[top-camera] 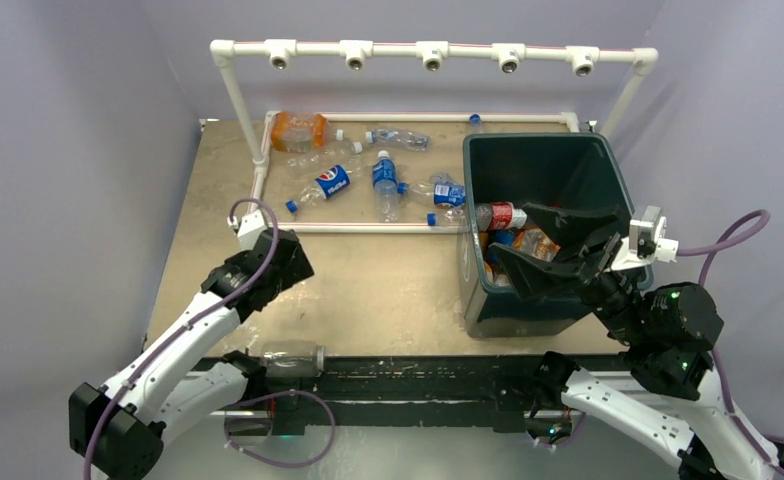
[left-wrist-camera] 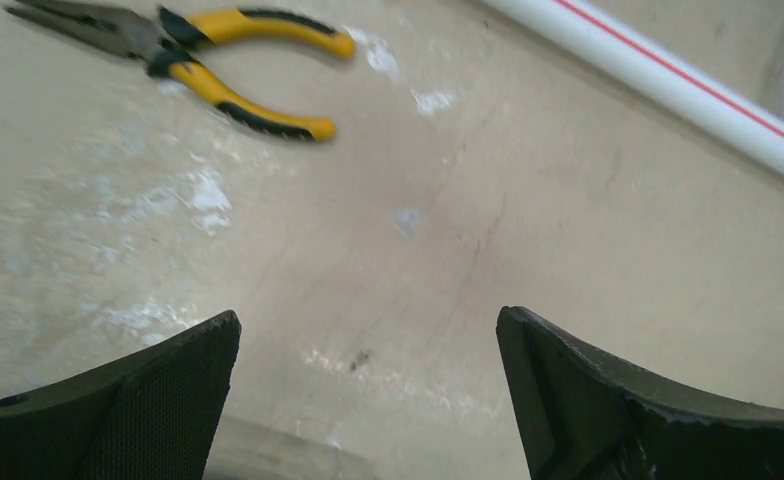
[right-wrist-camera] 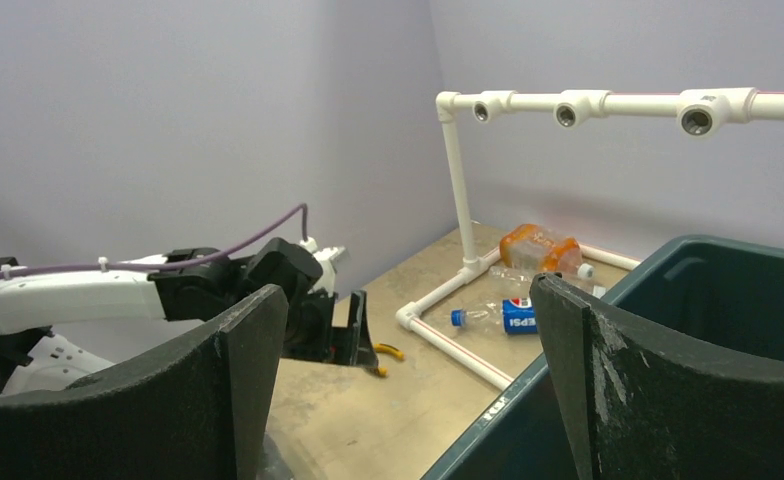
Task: Put the plastic bottles in the bin
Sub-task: Pick up the plastic bottle at the center of the board.
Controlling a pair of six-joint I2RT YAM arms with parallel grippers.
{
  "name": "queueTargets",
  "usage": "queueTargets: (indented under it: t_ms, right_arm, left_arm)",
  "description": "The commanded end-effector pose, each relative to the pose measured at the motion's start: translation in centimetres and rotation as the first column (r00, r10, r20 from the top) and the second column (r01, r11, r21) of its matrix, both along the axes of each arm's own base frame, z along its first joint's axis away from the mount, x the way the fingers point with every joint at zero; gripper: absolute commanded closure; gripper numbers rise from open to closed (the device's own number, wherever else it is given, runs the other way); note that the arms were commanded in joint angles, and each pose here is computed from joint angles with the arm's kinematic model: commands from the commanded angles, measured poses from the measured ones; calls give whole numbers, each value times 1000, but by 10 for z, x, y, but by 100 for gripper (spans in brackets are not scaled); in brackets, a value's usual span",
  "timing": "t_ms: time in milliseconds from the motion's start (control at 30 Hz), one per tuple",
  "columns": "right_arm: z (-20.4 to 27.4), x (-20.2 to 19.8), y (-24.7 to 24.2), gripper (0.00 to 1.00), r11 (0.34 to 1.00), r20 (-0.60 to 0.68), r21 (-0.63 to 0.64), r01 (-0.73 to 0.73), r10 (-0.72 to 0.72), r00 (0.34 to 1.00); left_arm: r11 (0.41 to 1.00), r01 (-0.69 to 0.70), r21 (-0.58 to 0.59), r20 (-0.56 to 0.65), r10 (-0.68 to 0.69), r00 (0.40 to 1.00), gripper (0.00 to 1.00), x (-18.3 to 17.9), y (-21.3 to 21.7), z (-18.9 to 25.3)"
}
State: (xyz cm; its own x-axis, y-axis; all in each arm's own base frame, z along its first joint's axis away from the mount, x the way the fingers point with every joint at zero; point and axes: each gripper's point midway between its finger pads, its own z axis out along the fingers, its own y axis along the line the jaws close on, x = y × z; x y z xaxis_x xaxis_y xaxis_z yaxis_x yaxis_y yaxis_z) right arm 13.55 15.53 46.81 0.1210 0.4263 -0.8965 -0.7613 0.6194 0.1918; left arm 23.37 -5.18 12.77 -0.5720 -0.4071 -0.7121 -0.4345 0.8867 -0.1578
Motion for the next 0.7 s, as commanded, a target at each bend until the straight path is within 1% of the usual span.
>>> queueTargets:
  t_ms: [0, 167, 200, 267, 300, 367, 400, 467, 567, 667]
  right_arm:
    - [4, -8, -1, 5, 999, 20, 37, -31, 31, 999]
    - [-5, -5, 8, 5, 998, 11, 25, -51, 51, 999]
    - [-7, -4, 12, 5, 998, 8, 19, -60, 60, 998]
    - [-9, -3, 19, 5, 997, 7, 6, -79, 79, 997]
    - [-9, -4, 24, 5, 995, 12, -6, -103, 103, 995]
    - [-5, -8, 36, 5, 987, 29, -36, -158, 159, 987]
    - [-3, -9, 43, 5, 982, 33, -57, -183, 185, 982]
    - [-3, -7, 60, 5, 966, 16, -111, -231, 235, 972]
    - [-7, -1, 83, 7, 939, -21, -191, -285, 287, 958]
    - [-8, 9, 99, 8, 919, -57, -248, -308, 303, 951]
  left_arm:
    - [967, 93, -235, -12, -99, 995, 1, -20, -36, 5]
    - [943, 110, -314, 96, -83, 992, 1, -44, -27, 39]
    - [936, 119, -332, 99, -91, 991, 1, -48, -29, 42]
    - [917, 169, -360, 66, -156, 986, 1, -57, -39, 37]
    - [915, 187, -358, 34, -187, 982, 1, -62, -41, 31]
    - [925, 215, -313, -18, -232, 973, 1, -69, -38, 22]
    - [926, 226, -303, -22, -244, 969, 1, -70, -37, 22]
    - [921, 251, -299, -4, -265, 964, 1, -67, -40, 28]
    - [941, 219, -258, 20, -221, 975, 1, -60, -30, 38]
    - [944, 198, -264, 59, -189, 980, 1, -54, -29, 44]
